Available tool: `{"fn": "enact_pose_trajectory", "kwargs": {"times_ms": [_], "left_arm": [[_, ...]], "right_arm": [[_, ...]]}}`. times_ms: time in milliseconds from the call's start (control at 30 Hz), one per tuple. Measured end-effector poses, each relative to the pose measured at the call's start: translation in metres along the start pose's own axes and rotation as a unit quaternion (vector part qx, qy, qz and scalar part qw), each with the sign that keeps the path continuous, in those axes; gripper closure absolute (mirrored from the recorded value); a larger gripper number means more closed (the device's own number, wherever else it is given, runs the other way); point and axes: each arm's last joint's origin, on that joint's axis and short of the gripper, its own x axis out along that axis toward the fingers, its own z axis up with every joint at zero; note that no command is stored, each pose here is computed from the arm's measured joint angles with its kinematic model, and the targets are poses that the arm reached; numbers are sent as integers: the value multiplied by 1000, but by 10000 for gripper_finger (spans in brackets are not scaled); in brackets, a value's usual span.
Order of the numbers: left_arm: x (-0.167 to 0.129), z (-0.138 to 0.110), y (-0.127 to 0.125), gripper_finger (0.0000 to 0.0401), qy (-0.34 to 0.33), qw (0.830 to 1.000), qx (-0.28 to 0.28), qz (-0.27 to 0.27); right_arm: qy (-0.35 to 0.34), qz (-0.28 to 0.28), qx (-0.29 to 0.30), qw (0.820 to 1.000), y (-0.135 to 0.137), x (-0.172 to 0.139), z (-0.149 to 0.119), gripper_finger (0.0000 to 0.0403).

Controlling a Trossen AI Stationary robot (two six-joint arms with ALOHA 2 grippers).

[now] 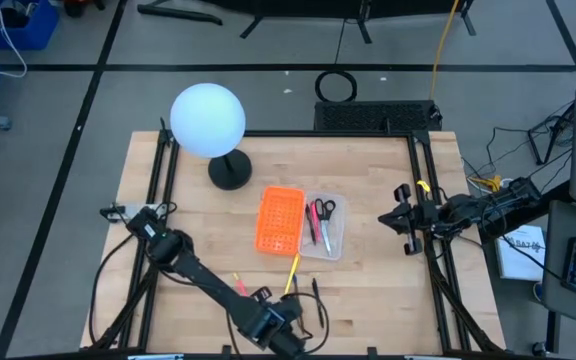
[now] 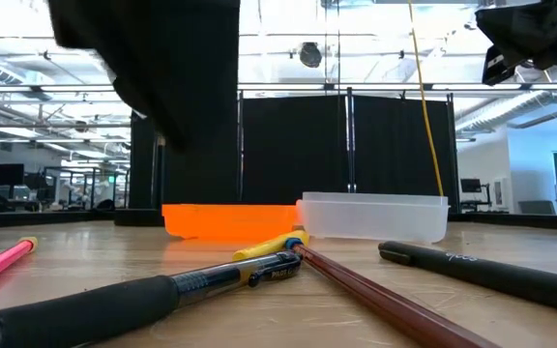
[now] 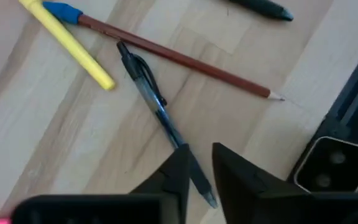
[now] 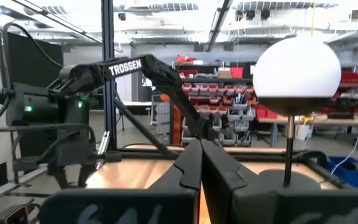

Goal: Pick & place school supplies into a supply box
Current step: Put the black transparent pen into the orange supply box

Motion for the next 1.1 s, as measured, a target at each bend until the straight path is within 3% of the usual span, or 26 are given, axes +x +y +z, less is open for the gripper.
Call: {"fn": "enact_pose_trajectory", "kwargs": {"times_ms": [300,633,867,1100], "left_arm": [[23,-10,9,226,43,998,-35,17],[46,-17,14,208,32,998,-56,-5],[64,-17,31,233,82,991,-104,11],[70,-8,43,320,115,984,-133,20]], "right_arm": [[-18,-2,-11,1000,0,0,4,403],[-15,-3,-7,1000,0,0,3,403],[0,-3,2,1000,0,0,0,403],[8,-2,12,1000,0,0,-2,403]]}}
